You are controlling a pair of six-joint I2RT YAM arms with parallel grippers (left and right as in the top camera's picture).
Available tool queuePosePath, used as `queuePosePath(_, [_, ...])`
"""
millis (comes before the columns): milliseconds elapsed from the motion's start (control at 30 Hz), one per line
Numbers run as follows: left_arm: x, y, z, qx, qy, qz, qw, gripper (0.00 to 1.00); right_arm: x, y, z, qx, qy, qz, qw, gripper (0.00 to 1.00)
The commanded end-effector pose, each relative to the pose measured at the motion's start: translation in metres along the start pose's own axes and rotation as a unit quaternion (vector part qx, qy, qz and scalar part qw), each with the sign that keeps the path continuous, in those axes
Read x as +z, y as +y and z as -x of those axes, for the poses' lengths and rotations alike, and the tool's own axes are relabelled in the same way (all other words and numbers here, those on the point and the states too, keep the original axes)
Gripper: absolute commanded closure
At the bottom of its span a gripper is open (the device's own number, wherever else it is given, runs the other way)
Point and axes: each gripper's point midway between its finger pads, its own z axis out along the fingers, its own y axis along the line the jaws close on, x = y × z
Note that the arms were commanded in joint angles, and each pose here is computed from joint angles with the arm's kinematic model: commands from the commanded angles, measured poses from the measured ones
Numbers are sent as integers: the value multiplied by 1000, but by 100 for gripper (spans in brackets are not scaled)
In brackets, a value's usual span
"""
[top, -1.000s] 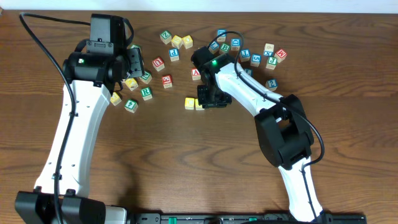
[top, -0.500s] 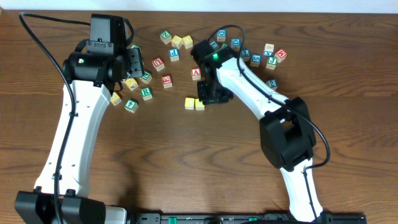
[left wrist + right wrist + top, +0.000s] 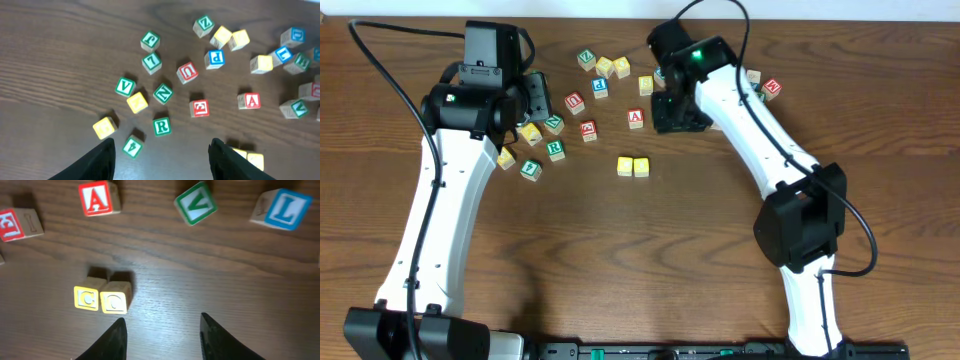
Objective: Spell out CORL
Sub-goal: 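Retract the right gripper up toward the top right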
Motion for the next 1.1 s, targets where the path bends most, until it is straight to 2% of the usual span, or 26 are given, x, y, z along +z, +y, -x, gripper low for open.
queuePosePath(0, [4, 4, 3, -21, -2, 10, 1000, 41, -27, -9, 13, 3, -30, 4, 1000, 58])
queuePosePath(200, [9, 6, 2, -40, 2, 18, 999, 41, -31, -19, 17, 10, -30, 2, 999, 57])
queuePosePath(567, [24, 6, -5, -67, 22, 25, 997, 41, -31, -24, 16, 11, -27, -1, 1000, 47])
queuePosePath(900, [37, 7, -19, -82, 55, 35, 994, 41, -31, -25, 17, 10, -28, -1, 1000, 44])
queuePosePath(1067, [57, -4, -37, -81, 95, 33, 992, 42, -31, -25, 16, 10, -26, -2, 1000, 43])
